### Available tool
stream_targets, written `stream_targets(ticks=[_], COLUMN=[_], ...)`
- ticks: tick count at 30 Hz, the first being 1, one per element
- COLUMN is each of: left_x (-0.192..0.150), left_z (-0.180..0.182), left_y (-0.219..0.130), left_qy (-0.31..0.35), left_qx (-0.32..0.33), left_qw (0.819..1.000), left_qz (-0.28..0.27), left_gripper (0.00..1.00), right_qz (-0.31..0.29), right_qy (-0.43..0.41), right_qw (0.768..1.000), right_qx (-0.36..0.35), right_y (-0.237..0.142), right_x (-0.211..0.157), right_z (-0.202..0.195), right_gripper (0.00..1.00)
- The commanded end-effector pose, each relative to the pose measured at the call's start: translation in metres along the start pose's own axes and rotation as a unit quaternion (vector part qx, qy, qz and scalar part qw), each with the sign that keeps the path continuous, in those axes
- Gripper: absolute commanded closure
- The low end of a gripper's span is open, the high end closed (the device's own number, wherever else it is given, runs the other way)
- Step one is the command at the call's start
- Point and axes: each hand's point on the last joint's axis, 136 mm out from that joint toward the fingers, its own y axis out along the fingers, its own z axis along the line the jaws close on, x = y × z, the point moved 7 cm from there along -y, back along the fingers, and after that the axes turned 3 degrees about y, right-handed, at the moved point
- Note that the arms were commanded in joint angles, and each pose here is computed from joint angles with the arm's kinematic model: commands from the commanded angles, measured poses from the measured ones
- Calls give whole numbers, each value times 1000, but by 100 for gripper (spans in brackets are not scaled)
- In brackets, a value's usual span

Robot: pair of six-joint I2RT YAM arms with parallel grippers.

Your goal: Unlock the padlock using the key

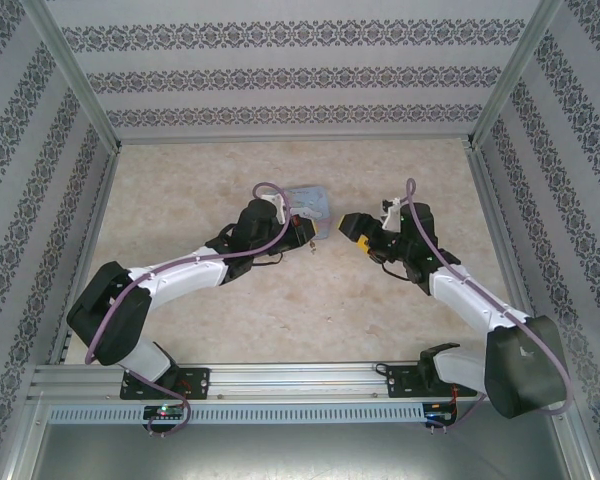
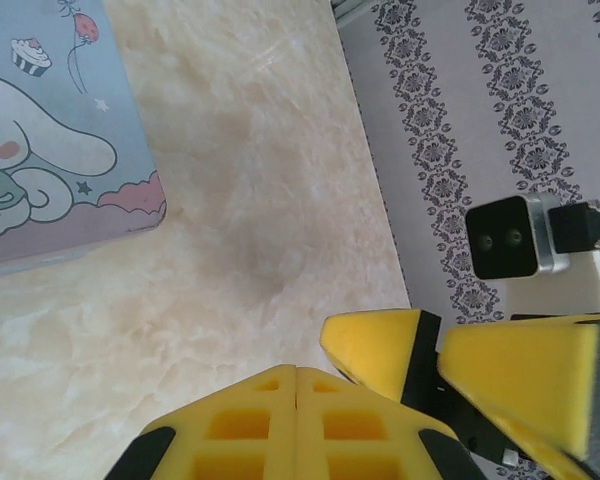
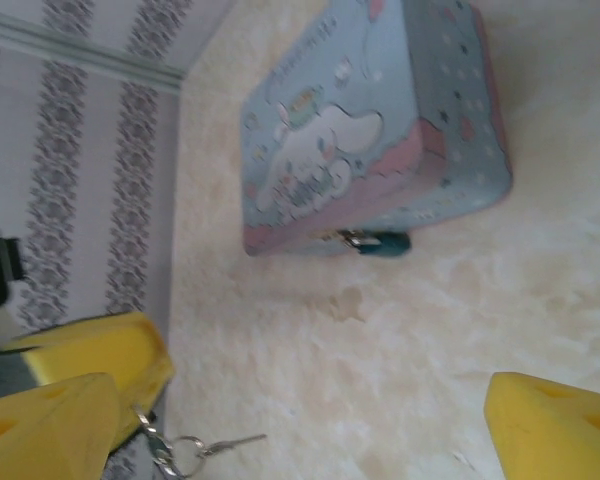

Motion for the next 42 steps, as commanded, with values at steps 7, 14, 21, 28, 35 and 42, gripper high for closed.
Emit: stream_targets(ticks=[7, 14, 21, 28, 35, 42], left_x=[20, 25, 26, 28, 28, 27], left_z=[4, 10, 12, 14, 17, 20], left_y=[7, 11, 13, 16, 20, 21], left_qy=[-75, -115, -145, -155, -166, -172], left_qx=[-33, -54, -71, -81, -88, -89], left_qw=[995, 987, 981, 979, 976, 975], left_qz=[-61, -96, -107, -107, -106, -107], left_gripper=[100, 100, 100, 100, 100, 100], right_qz=[-97, -98, -73, -50, -45, -33], right_qy=[12, 19, 12, 16, 24, 25], right_qw=[991, 989, 988, 985, 984, 984], right_qx=[93, 113, 138, 162, 171, 171], right_y=[3, 19, 38, 53, 57, 61], right_x=[11, 3, -5, -14, -17, -23], right_z=[19, 28, 38, 38, 33, 29], right_gripper=[20, 26, 41, 52, 57, 61])
